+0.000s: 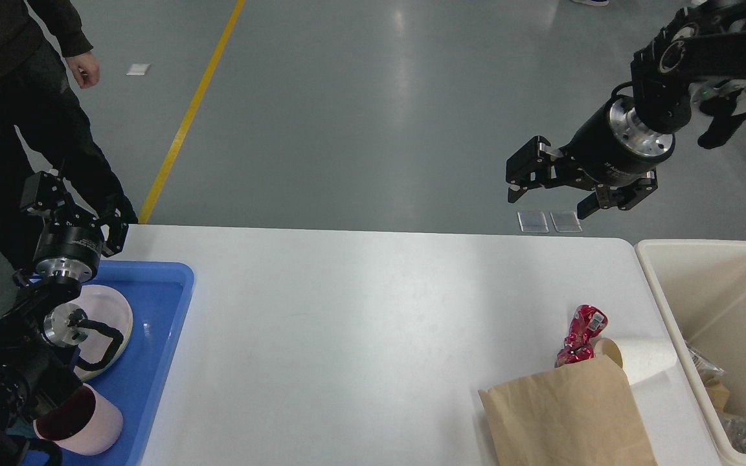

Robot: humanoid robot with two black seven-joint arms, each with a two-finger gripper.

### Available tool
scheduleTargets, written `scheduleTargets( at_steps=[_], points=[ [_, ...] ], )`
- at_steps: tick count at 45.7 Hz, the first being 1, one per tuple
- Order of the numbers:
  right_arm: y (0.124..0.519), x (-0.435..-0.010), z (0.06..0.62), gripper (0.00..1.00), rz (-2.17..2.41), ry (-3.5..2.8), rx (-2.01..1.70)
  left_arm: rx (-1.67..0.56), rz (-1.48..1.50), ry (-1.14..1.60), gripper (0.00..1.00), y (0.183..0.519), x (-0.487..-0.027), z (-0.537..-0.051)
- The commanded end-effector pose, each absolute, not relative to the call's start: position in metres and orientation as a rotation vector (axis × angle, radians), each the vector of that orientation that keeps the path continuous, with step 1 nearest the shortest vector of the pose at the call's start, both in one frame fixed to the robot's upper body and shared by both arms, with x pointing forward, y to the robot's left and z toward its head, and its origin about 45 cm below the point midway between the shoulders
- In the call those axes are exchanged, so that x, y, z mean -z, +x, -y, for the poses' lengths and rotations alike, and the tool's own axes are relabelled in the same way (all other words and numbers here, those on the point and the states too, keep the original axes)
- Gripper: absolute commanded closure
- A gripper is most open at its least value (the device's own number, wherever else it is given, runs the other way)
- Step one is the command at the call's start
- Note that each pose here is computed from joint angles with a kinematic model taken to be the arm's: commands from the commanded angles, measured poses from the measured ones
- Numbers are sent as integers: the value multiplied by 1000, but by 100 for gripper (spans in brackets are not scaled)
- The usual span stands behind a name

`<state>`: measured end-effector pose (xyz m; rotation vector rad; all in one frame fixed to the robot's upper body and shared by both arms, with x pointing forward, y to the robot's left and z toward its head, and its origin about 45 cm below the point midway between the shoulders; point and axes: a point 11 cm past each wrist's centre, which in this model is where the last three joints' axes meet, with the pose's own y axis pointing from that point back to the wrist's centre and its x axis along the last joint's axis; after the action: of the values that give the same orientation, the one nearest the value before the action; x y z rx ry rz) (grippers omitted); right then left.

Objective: Tidy desktop
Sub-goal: 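Move the right gripper down to the brown paper bag and grasp it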

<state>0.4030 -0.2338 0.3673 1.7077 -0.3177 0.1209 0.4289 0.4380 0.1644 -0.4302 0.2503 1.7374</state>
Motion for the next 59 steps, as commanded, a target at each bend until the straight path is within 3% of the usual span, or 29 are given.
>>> scheduleTargets(
  at_steps=[1, 10, 15, 34, 59],
  points=[
    [399, -363, 230, 0, 261, 1684, -123, -1736, -251, -431, 4, 429, -164, -438],
    [371, -269, 276, 0, 66, 1539, -15, -1737, -251, -432, 4, 429, -164, -438],
    [350, -238, 304, 0, -1, 1498, 55, -1738, -250, -430, 4, 429, -164, -438],
    [284, -163, 355, 0, -132, 1443, 245, -1736, -251, -431, 4, 429, -164, -438],
    [267, -116, 372, 0, -105, 1438, 297, -1736, -251, -431, 4, 429, -164, -438]
  ],
)
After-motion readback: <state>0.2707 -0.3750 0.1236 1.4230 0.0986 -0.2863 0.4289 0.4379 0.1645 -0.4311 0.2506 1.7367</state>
